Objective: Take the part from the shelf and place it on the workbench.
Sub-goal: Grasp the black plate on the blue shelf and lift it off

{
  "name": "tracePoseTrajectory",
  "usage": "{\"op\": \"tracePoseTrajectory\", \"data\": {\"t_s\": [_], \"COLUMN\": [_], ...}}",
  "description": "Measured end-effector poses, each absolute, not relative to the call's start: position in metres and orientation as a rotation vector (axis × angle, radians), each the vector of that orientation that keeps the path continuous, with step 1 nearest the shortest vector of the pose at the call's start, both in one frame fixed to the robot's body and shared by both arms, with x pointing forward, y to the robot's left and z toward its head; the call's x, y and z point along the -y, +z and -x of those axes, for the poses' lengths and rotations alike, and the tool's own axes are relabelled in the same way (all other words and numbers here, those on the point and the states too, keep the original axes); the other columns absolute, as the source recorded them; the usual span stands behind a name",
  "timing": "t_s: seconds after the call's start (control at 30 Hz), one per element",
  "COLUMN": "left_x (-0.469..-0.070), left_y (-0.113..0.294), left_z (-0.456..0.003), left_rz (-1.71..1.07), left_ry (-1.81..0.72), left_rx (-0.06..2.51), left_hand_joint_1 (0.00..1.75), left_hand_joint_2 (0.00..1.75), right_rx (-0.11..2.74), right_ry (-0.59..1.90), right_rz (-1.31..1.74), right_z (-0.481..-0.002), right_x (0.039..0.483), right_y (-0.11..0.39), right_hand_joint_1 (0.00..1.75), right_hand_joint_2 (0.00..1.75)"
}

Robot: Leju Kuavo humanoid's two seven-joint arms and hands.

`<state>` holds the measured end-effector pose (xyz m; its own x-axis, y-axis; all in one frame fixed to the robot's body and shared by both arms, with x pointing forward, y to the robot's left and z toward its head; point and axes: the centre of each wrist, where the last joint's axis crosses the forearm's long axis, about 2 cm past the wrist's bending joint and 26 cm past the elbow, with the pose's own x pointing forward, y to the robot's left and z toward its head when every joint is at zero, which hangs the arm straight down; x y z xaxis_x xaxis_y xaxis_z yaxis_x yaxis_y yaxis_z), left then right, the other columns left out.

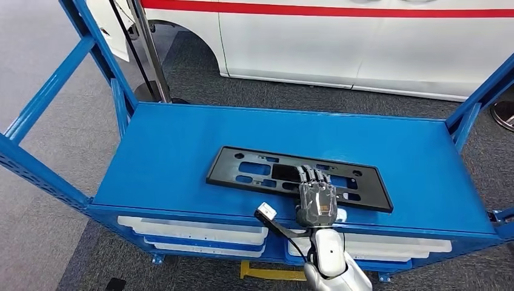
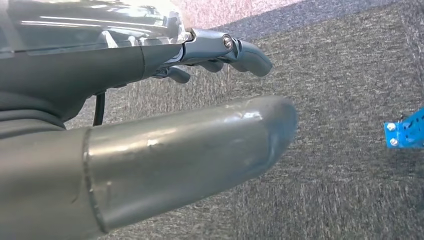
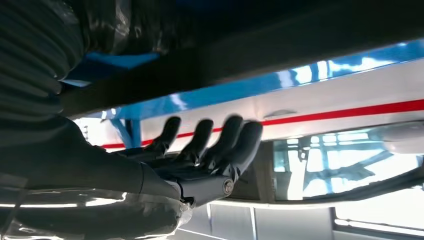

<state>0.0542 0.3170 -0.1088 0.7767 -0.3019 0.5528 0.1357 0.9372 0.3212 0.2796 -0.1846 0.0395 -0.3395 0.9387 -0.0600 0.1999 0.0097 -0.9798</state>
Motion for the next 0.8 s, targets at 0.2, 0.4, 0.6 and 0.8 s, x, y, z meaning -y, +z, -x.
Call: {"op": "tracePoseTrajectory", "data": {"t_s": [0.2, 0.4, 0.6, 0.8], "left_x": [-0.318, -0.318, -0.317, -0.317], "left_y": [-0.109, -0.109, -0.11, -0.11], "left_z": [-0.053, -0.051, -0.048, -0.046], "left_rz": [-0.274, -0.274, -0.272, -0.274], "left_ry": [-0.238, -0.232, -0.231, -0.231], "left_rx": [0.638, 0.638, 0.639, 0.637], "left_hand_joint_1": [0.0, 0.0, 0.0, 0.0], "left_hand_joint_2": [0.0, 0.0, 0.0, 0.0], "right_rx": [1.593, 1.575, 1.549, 1.539], "right_ry": [1.372, 1.368, 1.355, 1.362], "right_rz": [1.199, 1.206, 1.216, 1.199], "right_z": [-0.288, -0.296, -0.3, -0.296], "right_x": [0.189, 0.196, 0.207, 0.213], "right_y": [0.044, 0.049, 0.051, 0.047], "right_hand_joint_1": [1.75, 1.75, 1.75, 1.75], "right_hand_joint_2": [1.75, 1.75, 1.75, 1.75]}}
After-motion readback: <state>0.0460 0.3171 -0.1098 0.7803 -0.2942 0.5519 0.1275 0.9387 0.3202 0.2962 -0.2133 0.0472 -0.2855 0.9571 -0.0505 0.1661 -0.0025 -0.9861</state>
